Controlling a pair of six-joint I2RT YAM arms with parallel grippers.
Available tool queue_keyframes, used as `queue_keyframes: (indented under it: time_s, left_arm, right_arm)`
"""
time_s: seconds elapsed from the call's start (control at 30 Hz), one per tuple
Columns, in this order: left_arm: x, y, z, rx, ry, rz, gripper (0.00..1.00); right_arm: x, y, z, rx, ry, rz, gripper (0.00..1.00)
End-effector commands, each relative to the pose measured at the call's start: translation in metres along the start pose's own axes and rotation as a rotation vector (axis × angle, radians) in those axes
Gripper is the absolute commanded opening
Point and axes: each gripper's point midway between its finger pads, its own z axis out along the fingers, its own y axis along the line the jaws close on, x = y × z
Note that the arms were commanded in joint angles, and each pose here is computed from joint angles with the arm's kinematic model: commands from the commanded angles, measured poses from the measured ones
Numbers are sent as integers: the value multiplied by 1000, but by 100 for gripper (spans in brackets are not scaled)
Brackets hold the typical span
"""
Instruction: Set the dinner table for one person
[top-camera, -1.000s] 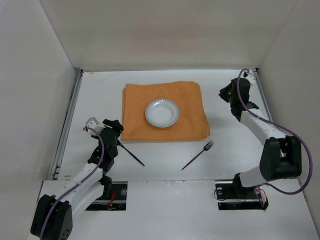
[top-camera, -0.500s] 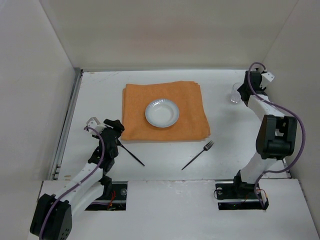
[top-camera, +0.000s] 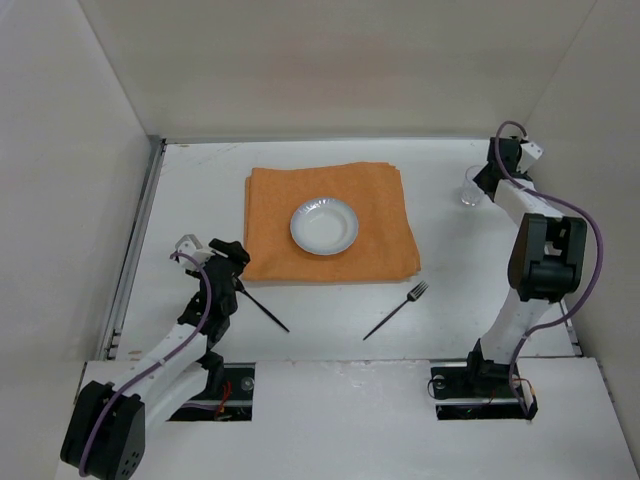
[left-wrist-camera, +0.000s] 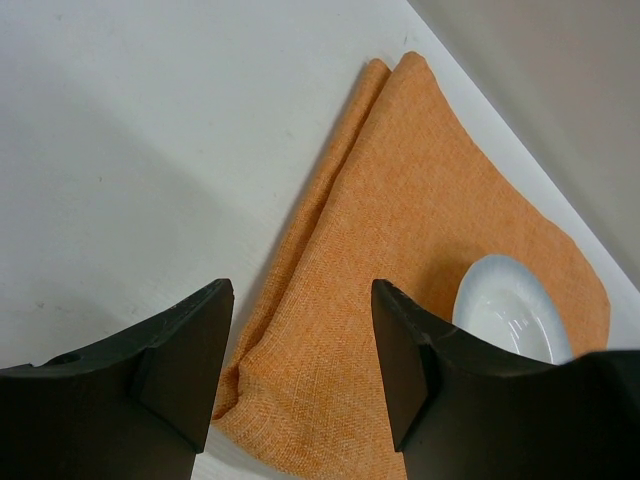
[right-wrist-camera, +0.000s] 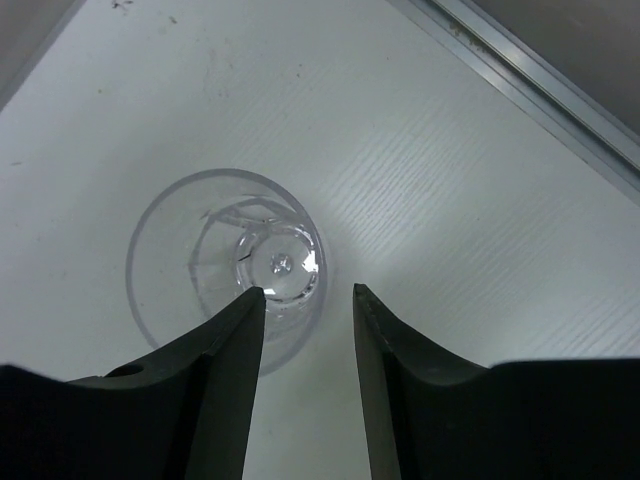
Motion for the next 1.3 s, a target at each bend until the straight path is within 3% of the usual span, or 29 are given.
queue_keyframes:
  time_s: [0.0, 0.1, 0.27, 0.37, 0.57, 0.87, 1.1, 1.27]
  left_arm:
    - [-5, -7, 0, 26, -30, -33, 55]
    - [-3, -5, 2, 24, -21, -30, 55]
    - [-4, -5, 2, 21, -27, -31, 55]
    - [-6, -6, 1, 28, -33, -35, 55]
    - [0, -6, 3, 21, -12, -24, 55]
    - [-3, -7, 3, 25, -26, -29, 55]
    - [-4, -6, 3, 25, -30, -29, 55]
    - [-5, -7, 2, 29, -32, -31, 55]
  right_arm:
    - [5, -1, 4, 1, 11, -2, 45]
    - [13, 0, 9, -4, 26, -2, 40]
    - [14, 1, 11, -13, 33, 14, 16]
    - [-7, 1, -7, -17, -33, 27, 9]
    - [-50, 38, -75, -118, -178, -32, 7]
    - [16, 161, -156, -479, -76, -173, 7]
    - [52, 217, -165, -549, -17, -298, 8]
    - [68, 227, -145, -506, 1, -353, 8]
